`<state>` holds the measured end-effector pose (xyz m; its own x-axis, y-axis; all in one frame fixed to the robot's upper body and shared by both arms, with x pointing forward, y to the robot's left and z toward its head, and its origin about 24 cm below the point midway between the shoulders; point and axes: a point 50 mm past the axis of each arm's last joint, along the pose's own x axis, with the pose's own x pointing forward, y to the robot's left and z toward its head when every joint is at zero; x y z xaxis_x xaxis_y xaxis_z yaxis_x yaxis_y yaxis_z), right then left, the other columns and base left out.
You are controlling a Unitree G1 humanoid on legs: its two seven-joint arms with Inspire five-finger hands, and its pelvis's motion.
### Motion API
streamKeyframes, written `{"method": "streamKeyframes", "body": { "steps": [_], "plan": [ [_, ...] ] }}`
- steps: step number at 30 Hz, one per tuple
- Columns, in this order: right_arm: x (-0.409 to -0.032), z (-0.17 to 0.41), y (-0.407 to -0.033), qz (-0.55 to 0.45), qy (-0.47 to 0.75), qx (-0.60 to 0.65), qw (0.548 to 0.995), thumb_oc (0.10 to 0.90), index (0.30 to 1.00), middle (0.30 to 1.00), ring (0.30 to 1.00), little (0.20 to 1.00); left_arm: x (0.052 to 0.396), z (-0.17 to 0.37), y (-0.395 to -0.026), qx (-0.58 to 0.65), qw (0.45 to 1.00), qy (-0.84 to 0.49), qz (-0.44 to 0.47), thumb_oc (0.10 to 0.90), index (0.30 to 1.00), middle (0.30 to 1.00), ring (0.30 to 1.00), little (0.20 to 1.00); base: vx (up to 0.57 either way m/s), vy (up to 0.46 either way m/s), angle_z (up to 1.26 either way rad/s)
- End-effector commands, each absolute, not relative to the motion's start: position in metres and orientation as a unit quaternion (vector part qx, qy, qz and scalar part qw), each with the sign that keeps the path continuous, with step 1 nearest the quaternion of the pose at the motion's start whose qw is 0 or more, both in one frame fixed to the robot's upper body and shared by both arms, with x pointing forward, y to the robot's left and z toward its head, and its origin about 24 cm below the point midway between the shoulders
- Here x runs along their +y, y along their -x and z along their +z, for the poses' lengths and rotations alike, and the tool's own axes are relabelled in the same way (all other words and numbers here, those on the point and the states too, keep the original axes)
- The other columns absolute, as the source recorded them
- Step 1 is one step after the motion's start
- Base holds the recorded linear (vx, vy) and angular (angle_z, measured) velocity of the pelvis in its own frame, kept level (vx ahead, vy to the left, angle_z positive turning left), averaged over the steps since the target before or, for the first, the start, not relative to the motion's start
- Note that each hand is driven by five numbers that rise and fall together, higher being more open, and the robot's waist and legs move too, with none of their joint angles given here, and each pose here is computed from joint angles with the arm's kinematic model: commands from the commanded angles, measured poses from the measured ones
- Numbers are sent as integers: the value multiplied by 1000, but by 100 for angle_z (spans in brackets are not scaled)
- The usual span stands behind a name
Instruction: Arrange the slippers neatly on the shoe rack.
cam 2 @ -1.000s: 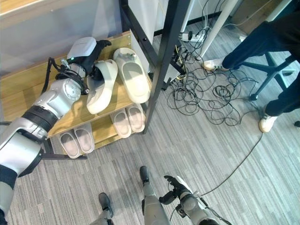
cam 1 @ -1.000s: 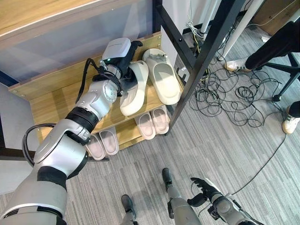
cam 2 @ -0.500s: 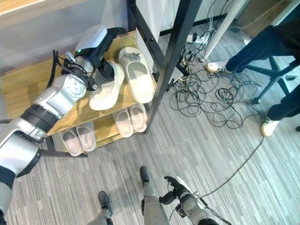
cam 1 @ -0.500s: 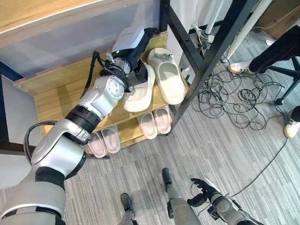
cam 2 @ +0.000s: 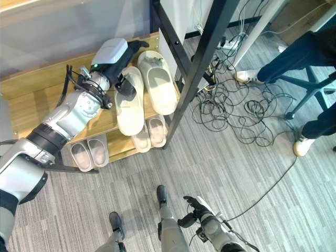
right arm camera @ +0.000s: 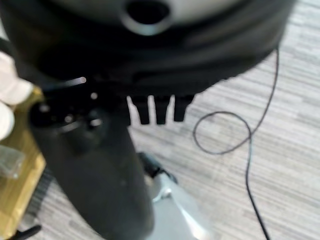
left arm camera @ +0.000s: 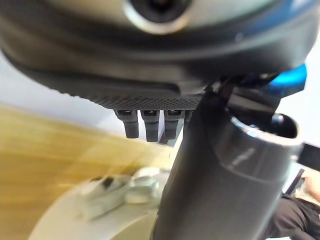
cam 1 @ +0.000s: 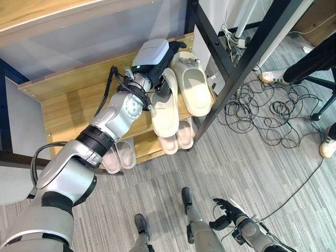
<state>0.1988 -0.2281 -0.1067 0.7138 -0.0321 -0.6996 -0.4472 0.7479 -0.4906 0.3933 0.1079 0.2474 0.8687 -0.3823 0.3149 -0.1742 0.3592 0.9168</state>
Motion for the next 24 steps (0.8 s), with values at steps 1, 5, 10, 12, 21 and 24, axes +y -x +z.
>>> {"method": "streamKeyframes", "body": {
  "steps": [1, 5, 10, 12, 21, 24],
  "plan": [
    [-227, -107, -197, 129, 337, 356, 862, 800, 900, 900, 900, 900, 108, 308, -386, -331, 787, -521, -18, 800, 900, 900, 900, 900, 0, 0, 0],
    [-227, -106, -199, 134, 339, 356, 860, 800, 900, 900, 900, 900, 105, 312, -384, -332, 786, -520, -32, 800, 900, 900, 900, 900, 0, 0, 0],
    [-225, -106, -200, 139, 340, 355, 860, 800, 900, 900, 900, 900, 101, 321, -380, -346, 776, -525, -45, 800, 900, 900, 900, 900, 0, 0, 0],
    [-225, -106, -201, 140, 340, 355, 859, 800, 900, 900, 900, 900, 99, 322, -378, -353, 775, -521, -50, 800, 900, 900, 900, 900, 0, 0, 0],
    [-225, -107, -198, 141, 340, 358, 858, 800, 900, 900, 900, 900, 95, 323, -363, -383, 780, -487, -84, 800, 900, 900, 900, 900, -3, 1, 1],
    [-226, -108, -198, 141, 340, 359, 858, 800, 900, 900, 900, 900, 96, 321, -358, -388, 779, -483, -99, 800, 900, 900, 900, 900, -4, 1, 1]
  ]
}}
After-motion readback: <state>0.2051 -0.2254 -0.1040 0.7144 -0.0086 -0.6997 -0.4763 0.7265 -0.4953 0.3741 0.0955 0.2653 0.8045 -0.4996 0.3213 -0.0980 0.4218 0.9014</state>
